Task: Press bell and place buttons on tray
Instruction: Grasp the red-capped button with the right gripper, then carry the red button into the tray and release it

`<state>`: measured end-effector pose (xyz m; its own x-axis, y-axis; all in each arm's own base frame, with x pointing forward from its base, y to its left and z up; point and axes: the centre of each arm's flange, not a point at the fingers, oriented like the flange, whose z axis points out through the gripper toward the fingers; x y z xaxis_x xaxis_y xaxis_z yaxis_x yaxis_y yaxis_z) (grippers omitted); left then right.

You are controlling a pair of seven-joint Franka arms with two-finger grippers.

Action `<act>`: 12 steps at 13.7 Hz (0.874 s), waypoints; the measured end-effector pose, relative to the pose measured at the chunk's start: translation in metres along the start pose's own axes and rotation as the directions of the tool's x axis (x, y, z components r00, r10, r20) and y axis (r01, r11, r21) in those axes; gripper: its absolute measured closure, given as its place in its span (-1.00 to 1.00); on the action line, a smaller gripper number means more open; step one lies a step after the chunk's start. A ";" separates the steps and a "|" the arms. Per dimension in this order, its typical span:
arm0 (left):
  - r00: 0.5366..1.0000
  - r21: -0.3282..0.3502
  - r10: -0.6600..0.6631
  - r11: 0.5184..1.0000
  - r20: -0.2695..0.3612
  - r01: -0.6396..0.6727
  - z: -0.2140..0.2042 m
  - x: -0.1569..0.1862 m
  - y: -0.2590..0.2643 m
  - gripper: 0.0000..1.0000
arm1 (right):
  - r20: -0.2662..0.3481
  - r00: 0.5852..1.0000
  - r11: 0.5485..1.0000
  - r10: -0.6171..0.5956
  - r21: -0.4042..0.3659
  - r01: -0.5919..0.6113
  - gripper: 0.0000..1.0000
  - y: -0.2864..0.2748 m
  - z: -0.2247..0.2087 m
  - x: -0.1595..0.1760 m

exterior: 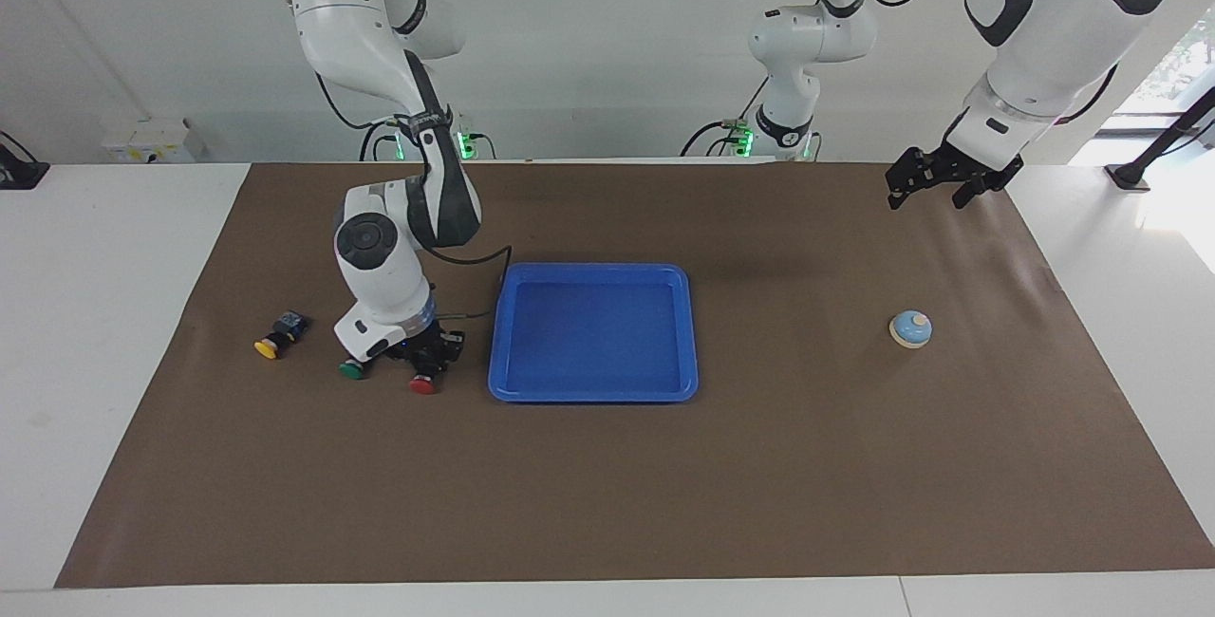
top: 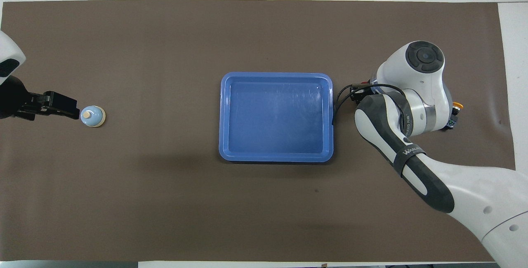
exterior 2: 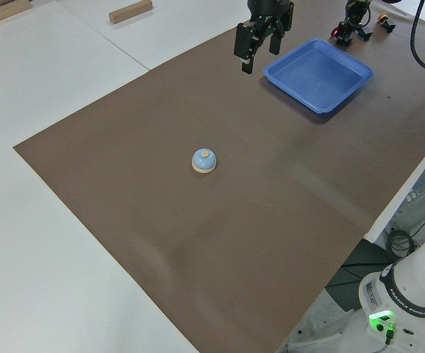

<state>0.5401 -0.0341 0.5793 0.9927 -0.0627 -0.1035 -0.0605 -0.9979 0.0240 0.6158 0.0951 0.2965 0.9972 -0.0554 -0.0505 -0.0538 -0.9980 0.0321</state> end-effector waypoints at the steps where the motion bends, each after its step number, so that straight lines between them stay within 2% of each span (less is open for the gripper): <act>1: 1.000 0.000 0.000 1.000 0.000 0.000 0.000 0.000 0.000 -1.00 | 0.013 1.000 1.000 -0.004 -0.004 0.004 0.17 -0.001 -0.010 0.000; 4: 1.000 0.000 0.000 1.000 0.000 0.000 0.000 0.000 0.000 -1.00 | 0.058 0.997 0.998 -0.060 -0.006 0.060 0.17 -0.045 -0.067 -0.003; 6: 1.000 0.000 0.000 1.000 0.000 0.000 0.000 0.000 0.000 -1.00 | 0.052 0.995 0.996 -0.086 0.002 0.085 0.17 -0.100 -0.096 -0.017; 9: 1.000 0.000 0.000 1.000 0.000 0.000 0.000 0.000 0.000 -1.00 | 0.055 0.992 0.993 -0.117 -0.007 0.118 0.17 -0.163 -0.090 -0.044; 12: 1.000 0.000 0.000 1.000 0.000 0.000 0.000 0.000 0.000 -1.00 | 0.037 0.990 0.991 -0.133 0.002 0.133 0.17 -0.173 -0.055 -0.051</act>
<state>0.5401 -0.0340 0.5792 0.9926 -0.0625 -0.1039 -0.0604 -0.9979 0.0240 0.5771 0.2724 0.3482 0.9928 0.0772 -0.0912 0.0796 -0.9966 0.0229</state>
